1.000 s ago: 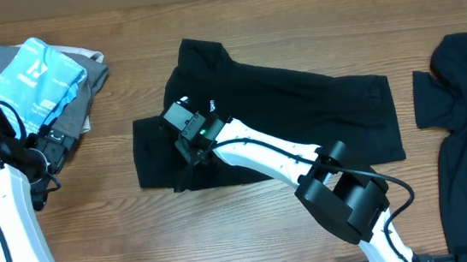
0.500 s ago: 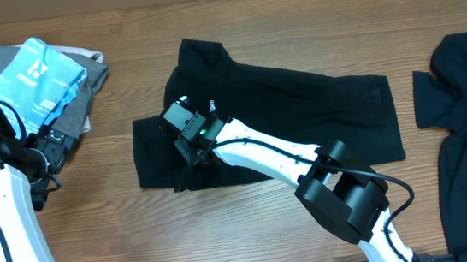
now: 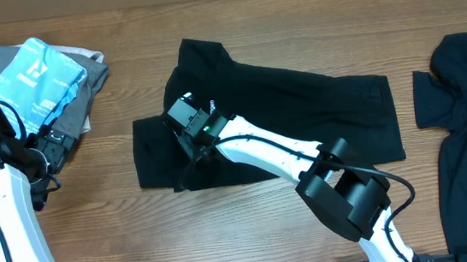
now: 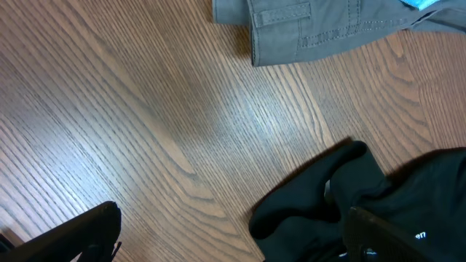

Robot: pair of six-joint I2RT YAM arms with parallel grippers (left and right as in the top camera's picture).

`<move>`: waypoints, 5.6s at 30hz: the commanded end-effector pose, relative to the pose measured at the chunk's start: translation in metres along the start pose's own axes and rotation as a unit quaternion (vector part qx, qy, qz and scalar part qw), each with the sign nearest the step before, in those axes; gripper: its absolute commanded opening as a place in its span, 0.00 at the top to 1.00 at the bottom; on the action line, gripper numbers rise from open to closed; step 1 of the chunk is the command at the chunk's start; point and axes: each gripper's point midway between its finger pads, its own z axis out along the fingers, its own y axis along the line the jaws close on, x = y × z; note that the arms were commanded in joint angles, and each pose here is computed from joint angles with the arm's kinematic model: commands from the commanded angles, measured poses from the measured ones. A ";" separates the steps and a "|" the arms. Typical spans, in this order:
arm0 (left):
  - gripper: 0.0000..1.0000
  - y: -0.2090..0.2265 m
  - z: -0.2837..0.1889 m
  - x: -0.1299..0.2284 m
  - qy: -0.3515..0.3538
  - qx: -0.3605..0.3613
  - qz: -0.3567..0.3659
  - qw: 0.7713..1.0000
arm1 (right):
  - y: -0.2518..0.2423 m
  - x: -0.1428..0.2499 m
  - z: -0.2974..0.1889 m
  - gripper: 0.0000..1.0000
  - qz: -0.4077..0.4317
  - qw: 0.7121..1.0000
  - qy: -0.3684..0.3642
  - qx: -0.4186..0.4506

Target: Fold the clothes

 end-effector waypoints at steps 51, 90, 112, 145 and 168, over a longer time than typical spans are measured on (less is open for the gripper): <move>0.00 -0.002 0.000 -0.001 0.001 0.002 0.010 1.000 | -0.046 -0.038 -0.008 0.96 0.017 0.999 -0.031 0.028; 0.00 -0.002 0.000 -0.001 0.001 0.002 0.010 1.000 | -0.018 -0.020 -0.060 0.69 0.032 0.987 0.079 -0.139; 0.00 -0.002 0.000 -0.001 0.001 0.002 0.010 1.000 | 0.027 -0.015 -0.034 0.46 -0.198 0.965 0.038 -0.167; 0.00 -0.002 0.000 -0.001 0.001 0.002 0.010 1.000 | -0.010 -0.020 0.013 0.96 -0.175 0.972 0.045 -0.151; 0.00 -0.002 0.000 -0.001 0.001 0.002 0.010 1.000 | -0.033 -0.049 0.021 0.89 -0.172 0.982 -0.005 -0.077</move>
